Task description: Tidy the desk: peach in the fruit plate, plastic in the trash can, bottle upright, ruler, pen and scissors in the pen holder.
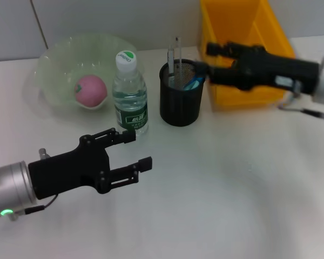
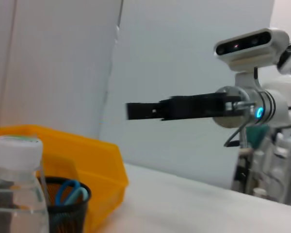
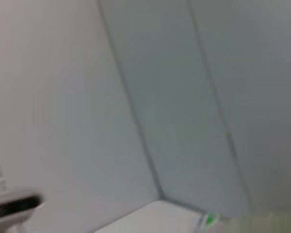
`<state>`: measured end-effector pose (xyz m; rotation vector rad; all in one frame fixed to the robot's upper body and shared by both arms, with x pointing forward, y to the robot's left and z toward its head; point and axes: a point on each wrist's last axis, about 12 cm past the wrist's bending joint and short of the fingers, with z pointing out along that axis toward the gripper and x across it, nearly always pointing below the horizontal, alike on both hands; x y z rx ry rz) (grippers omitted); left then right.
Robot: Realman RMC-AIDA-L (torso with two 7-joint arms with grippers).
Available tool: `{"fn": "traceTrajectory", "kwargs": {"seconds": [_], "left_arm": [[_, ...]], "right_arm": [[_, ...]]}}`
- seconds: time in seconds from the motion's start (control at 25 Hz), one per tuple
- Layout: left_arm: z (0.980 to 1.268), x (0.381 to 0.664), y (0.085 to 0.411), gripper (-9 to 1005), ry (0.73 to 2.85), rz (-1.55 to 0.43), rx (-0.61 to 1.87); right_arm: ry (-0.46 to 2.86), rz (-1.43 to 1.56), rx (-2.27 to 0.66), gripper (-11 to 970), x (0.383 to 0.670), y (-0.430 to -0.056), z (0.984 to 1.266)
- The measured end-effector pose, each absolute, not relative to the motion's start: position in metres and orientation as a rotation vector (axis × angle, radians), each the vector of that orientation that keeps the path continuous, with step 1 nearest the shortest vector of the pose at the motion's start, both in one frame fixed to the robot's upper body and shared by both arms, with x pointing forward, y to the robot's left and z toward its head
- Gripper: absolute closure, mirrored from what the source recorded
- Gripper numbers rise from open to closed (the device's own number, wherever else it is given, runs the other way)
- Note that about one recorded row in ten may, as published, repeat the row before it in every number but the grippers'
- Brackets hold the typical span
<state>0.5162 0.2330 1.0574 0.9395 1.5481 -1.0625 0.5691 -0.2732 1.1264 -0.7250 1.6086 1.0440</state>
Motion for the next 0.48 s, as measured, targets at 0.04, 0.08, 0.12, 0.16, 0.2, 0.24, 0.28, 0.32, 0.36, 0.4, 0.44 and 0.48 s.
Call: {"fn": "traceTrajectory", "kwargs": {"seconds": [0.04, 0.08, 0.12, 0.16, 0.2, 0.24, 0.28, 0.32, 0.36, 0.4, 0.44, 0.48], "left_arm": [[1.06, 0.518, 0.235, 257, 1.564, -1.078, 0.954], [1.064, 0.52, 0.237, 257, 1.58, -1.091, 0.968], [1.07, 0.524, 0.24, 257, 1.606, -1.121, 0.99], [1.07, 0.524, 0.24, 257, 1.606, -1.121, 0.99], [1.074, 0.525, 0.241, 257, 1.615, -1.144, 1.003], [1.077, 0.526, 0.242, 257, 1.62, -1.158, 1.01], [1.08, 0.527, 0.243, 257, 1.624, -1.172, 1.016], [1.086, 0.529, 0.244, 257, 1.626, -1.201, 1.03], [1.086, 0.529, 0.244, 257, 1.626, -1.201, 1.03], [1.088, 0.53, 0.244, 257, 1.629, -1.209, 1.033], [1.089, 0.531, 0.245, 257, 1.633, -1.214, 1.036], [1.09, 0.532, 0.245, 257, 1.637, -1.217, 1.039]], "right_arm": [[1.609, 1.044, -0.725, 186, 0.569, -0.273, 1.126], [1.621, 1.067, -0.734, 186, 0.565, -0.277, 1.124], [1.648, 1.11, -0.755, 186, 0.557, -0.283, 1.119], [1.648, 1.11, -0.755, 186, 0.557, -0.283, 1.119], [1.664, 1.127, -0.764, 186, 0.555, -0.284, 1.117], [1.679, 1.141, -0.777, 186, 0.553, -0.285, 1.114], [1.7, 1.158, -0.794, 186, 0.551, -0.284, 1.111], [1.745, 1.178, -0.839, 186, 0.548, -0.279, 1.104], [1.745, 1.178, -0.839, 186, 0.548, -0.279, 1.104], [1.765, 1.184, -0.864, 186, 0.546, -0.276, 1.1], [1.78, 1.19, -0.886, 186, 0.546, -0.273, 1.098], [1.795, 1.196, -0.912, 186, 0.545, -0.269, 1.095]]}}
